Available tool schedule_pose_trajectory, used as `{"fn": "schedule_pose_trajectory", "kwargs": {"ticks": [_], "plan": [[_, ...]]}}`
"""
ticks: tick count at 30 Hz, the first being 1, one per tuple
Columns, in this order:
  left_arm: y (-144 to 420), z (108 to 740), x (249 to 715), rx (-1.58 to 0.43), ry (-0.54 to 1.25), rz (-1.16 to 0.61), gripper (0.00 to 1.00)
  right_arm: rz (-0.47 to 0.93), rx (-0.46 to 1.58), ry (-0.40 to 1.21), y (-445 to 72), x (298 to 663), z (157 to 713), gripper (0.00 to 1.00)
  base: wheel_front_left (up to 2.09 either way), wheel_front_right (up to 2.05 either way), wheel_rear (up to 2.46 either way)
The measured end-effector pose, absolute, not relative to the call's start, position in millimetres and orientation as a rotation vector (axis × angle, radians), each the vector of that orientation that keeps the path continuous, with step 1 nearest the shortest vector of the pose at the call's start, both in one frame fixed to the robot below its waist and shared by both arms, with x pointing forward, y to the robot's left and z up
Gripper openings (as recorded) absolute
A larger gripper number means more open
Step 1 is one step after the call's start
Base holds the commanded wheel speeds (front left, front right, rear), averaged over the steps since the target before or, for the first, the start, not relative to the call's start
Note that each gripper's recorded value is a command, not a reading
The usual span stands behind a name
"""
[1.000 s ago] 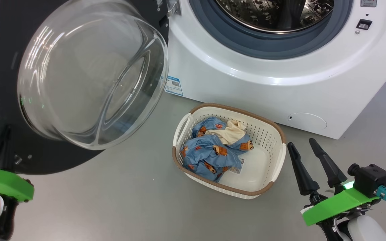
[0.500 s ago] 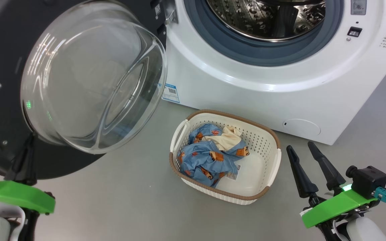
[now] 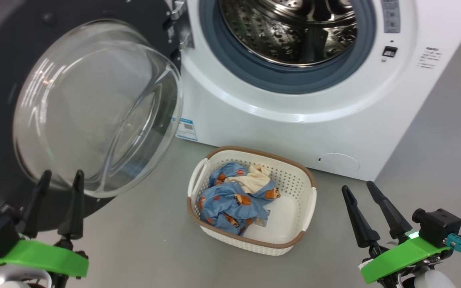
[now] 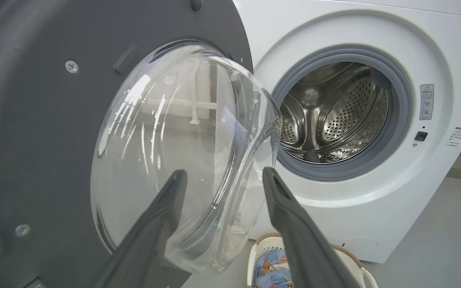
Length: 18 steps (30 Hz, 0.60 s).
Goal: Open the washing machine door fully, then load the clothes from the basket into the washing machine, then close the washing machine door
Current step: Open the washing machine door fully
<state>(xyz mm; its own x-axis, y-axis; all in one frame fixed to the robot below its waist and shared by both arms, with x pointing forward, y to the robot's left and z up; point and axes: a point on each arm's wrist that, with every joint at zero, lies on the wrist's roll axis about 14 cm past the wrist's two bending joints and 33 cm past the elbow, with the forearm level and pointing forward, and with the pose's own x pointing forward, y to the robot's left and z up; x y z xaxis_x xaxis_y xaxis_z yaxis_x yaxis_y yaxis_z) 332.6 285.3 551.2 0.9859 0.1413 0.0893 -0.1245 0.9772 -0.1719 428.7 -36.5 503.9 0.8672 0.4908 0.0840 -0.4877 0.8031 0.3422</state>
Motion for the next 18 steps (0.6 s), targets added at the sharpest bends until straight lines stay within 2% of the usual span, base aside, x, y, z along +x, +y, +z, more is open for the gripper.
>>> {"fn": "schedule_pose_trajectory", "kwargs": {"ticks": [18], "plan": [[209.9, 551.5, 362.9, -0.230, -0.116, -0.064, 1.00, 0.375, 0.307, -0.065, -106.5, 408.9, 522.7, 1.00, 0.00, 0.00, 0.00]]}}
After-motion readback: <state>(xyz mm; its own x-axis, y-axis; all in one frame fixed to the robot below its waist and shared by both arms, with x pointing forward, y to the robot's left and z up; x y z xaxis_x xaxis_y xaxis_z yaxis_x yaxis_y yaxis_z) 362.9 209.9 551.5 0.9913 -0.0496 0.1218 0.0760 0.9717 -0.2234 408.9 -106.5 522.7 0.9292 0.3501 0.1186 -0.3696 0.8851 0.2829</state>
